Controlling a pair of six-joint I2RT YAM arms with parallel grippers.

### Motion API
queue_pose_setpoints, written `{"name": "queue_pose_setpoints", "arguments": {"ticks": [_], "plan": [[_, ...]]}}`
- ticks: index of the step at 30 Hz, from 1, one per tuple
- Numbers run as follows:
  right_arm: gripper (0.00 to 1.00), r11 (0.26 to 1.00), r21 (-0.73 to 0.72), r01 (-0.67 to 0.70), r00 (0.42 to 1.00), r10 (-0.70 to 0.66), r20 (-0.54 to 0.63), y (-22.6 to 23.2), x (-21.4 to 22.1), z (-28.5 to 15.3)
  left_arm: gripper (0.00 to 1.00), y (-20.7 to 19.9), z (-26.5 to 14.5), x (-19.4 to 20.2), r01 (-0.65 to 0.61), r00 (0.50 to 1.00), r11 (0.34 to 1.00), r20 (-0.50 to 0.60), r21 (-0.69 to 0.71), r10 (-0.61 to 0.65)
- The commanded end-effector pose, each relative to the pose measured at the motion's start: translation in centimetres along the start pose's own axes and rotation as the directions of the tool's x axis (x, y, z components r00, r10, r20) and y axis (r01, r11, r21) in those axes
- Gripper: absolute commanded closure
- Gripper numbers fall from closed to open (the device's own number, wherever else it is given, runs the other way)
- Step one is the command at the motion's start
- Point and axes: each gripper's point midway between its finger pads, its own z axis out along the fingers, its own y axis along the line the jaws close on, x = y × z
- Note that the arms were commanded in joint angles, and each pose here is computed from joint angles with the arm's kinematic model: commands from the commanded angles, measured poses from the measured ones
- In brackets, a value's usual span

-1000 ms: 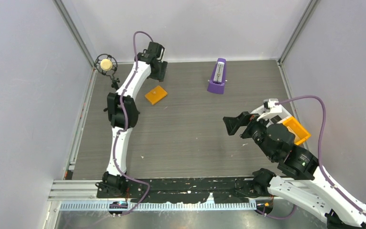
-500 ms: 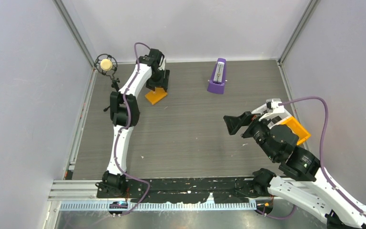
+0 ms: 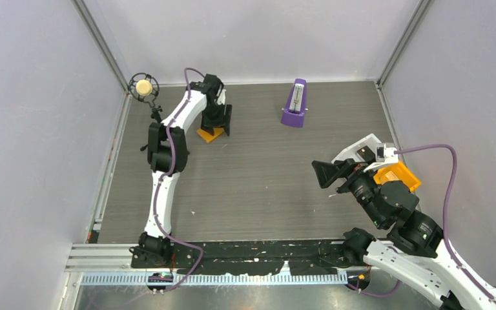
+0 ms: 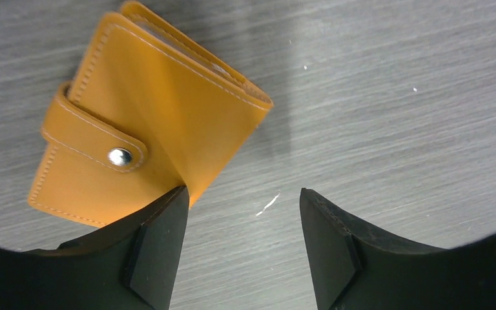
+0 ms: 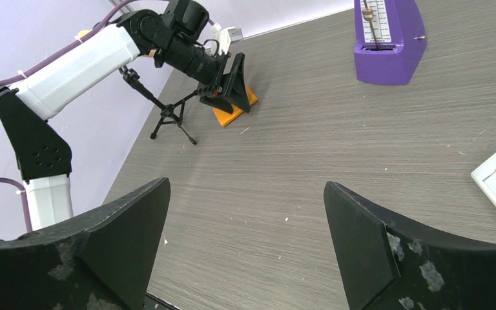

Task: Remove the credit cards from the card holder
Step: Move the card holder to the center of the board.

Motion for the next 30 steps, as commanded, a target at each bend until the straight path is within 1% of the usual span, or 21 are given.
{"name": "queue_pose_setpoints", "arguments": {"ticks": [1,4,6,8,10,15,19,22,25,30], "plan": [[0.03,0.999,0.014,-0.038,0.998,0.037,0.050,-0.5,-0.9,-0.5,0.35,-2.3,-1.2,3.1,-0.006,0.997,1.000,-0.075,0.021,0.008],[0.03,0.999,0.018,-0.038,0.997,0.037,0.062,-0.7,-1.1,-0.7,0.36,-3.5,-1.4,4.5,-0.009,0.998,1.000,-0.069,0.017,0.010],[0.03,0.999,0.019,-0.036,0.997,0.034,0.065,-0.8,-1.1,-0.8,0.37,-4.7,-1.6,5.2,-0.034,0.998,0.999,-0.056,0.027,0.035],[0.03,0.999,0.019,-0.030,0.998,0.029,0.064,-0.8,-1.1,-0.8,0.38,-5.4,-2.5,5.1,-0.059,0.998,0.998,-0.020,0.020,0.060],[0.03,0.999,0.019,-0.027,0.998,0.026,0.061,-0.8,-1.0,-0.7,0.39,-5.6,-3.6,3.9,-0.061,0.997,0.998,0.036,0.005,0.061],[0.03,1.000,0.006,-0.020,0.998,0.020,0.063,-0.5,-1.0,-0.6,0.39,-3.3,-6.4,-1.1,0.005,0.977,0.994,0.214,-0.107,0.018],[0.03,1.000,0.004,-0.016,0.997,0.016,0.069,-0.4,-1.2,-0.5,0.40,-0.9,-7.3,-4.9,0.101,0.952,0.985,0.302,-0.137,-0.055],[0.03,1.000,0.005,-0.009,0.997,0.009,0.071,-0.3,-1.3,-0.4,0.40,0.8,-7.0,-6.9,0.155,0.935,0.975,0.341,-0.156,-0.094],[0.03,1.000,0.002,-0.005,0.997,0.005,0.076,-0.1,-1.7,-0.3,0.40,2.2,-6.3,-8.3,0.211,0.917,0.968,0.371,-0.140,-0.146],[0.03,1.000,0.006,0.012,0.997,-0.013,0.072,0.1,-1.8,-0.1,0.39,3.9,-4.5,-9.0,0.310,0.893,0.949,0.363,-0.061,-0.268]]}}
